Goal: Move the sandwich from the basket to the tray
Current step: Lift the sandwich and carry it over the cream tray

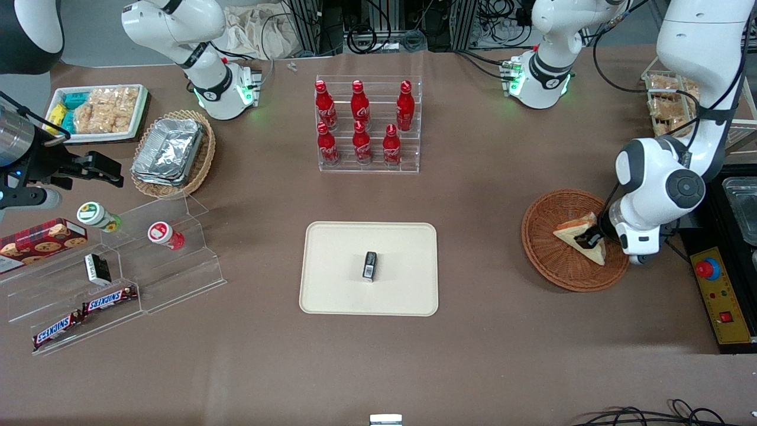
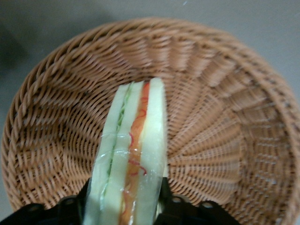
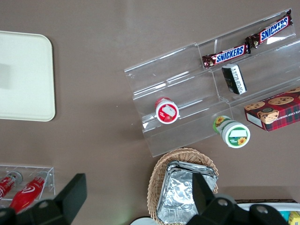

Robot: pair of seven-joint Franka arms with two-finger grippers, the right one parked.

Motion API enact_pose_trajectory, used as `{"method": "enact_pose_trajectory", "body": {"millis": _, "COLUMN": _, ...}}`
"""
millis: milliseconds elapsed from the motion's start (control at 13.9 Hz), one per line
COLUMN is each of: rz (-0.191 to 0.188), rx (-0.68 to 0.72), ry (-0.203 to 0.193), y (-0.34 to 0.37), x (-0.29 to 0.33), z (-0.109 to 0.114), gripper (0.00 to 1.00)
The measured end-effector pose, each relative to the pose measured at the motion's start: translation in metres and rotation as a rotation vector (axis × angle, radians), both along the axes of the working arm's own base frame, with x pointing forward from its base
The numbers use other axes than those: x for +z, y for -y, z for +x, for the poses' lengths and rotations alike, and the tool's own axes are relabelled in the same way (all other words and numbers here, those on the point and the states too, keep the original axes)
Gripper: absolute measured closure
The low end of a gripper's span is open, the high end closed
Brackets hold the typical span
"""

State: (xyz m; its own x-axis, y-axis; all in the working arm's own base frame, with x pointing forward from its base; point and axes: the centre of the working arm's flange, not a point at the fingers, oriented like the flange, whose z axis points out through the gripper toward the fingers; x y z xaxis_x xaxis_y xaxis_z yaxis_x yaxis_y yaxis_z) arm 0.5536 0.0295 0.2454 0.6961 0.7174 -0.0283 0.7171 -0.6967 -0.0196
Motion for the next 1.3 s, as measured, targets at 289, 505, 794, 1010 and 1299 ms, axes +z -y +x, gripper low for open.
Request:
{"method": "enact_pose_trajectory", "body": {"millis": 289, "rz": 0.005, "rx": -0.002, "ry": 0.045, "y": 0.004, "x": 0.021, "z": 0.011, "gripper": 0.67}}
{"method": "enact_pose_trajectory", "body": {"millis": 505, "rz": 0.022, "rx": -0.02, "ry": 0.075, "y": 0.009, "x": 0.057, "z": 0.014, "gripper": 0.7}}
{"method": "enact_pose_trajectory", "body": {"millis": 794, "rz": 0.051, "rx": -0.11, "ry": -0.04, "y": 0.066, "x": 0.183, "z": 0.03, "gripper": 0.81}}
{"method": "enact_pose_trajectory", "body": {"millis": 1010, "rz": 0.042, "rx": -0.213, "ry": -0.04, "y": 0.132, "x": 0.283, "z": 0.033, "gripper": 0.81}}
{"method": "enact_pose_trajectory", "body": {"millis": 1299, "rz": -0.034, "rx": -0.449, "ry": -0.059, "y": 0.246, "x": 0.274, "z": 0.028, "gripper": 0.81}}
